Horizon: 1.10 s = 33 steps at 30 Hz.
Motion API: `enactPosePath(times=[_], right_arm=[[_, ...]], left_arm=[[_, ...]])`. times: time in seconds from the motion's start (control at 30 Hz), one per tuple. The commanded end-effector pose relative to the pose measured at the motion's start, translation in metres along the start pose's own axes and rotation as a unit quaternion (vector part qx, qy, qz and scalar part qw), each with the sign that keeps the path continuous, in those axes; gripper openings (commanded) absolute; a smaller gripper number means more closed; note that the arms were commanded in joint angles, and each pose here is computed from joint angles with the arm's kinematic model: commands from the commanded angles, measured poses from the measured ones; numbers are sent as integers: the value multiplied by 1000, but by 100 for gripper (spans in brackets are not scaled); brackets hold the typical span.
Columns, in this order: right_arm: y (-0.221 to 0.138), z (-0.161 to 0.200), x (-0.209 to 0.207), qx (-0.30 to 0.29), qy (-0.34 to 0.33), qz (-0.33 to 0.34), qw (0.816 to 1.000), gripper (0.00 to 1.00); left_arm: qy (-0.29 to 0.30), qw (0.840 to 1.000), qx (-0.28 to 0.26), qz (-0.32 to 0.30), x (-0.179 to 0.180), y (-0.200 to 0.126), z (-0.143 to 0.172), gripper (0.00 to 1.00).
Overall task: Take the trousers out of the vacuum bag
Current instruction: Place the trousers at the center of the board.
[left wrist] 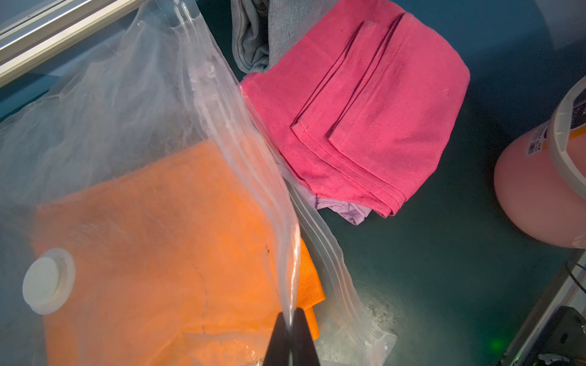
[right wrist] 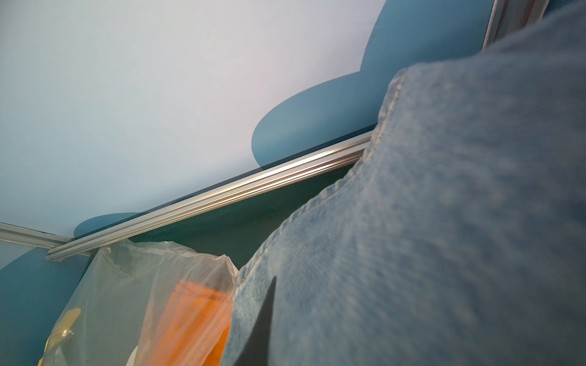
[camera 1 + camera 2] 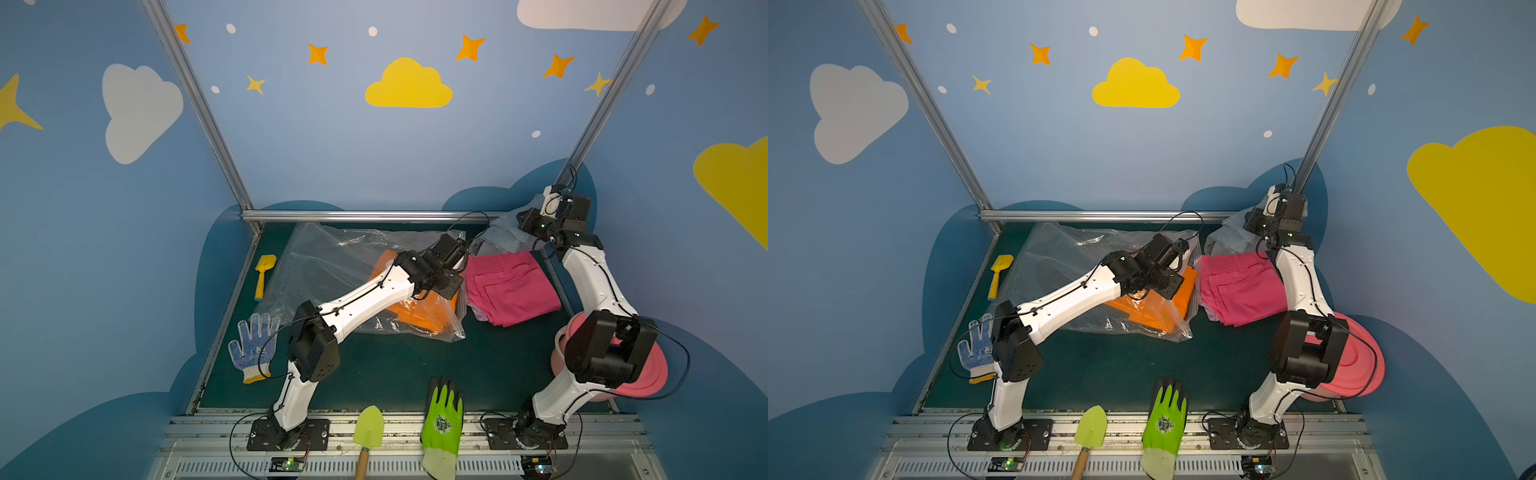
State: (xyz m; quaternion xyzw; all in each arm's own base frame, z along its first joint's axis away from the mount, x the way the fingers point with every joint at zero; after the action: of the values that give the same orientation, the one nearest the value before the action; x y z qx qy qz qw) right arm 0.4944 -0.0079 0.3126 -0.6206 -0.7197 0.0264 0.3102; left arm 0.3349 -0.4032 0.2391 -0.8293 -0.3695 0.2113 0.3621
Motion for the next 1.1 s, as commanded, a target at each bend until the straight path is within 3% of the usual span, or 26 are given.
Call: enactPosePath(times=[0.0,0.3,1.07], right_arm=[[-20,-52,31,-102,-41,-42,993,0],[-12,-25,30,-80,-21,-43,996,0],[-44,62,11,-30,5,-17,999,0]], left_arm=[[2,1000,0,-2,5,-5,0,5],[-1,1000,3,-1,6,-2,1,5],[-5,1000,6,3,6,0,2,5]])
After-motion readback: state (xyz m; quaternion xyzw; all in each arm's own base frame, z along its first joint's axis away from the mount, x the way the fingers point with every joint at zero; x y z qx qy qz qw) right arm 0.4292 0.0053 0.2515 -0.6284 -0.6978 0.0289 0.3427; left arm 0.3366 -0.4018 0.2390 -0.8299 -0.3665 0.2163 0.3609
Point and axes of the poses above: each gripper's point midway between its finger pads, its own y axis out along the fingers, its own x axis along the line the jaws close on, z = x × y, the point moved 3 cm from there along -y, back along the fingers, and after that the axes turned 1 degree about -y, right-handed, at the moved point
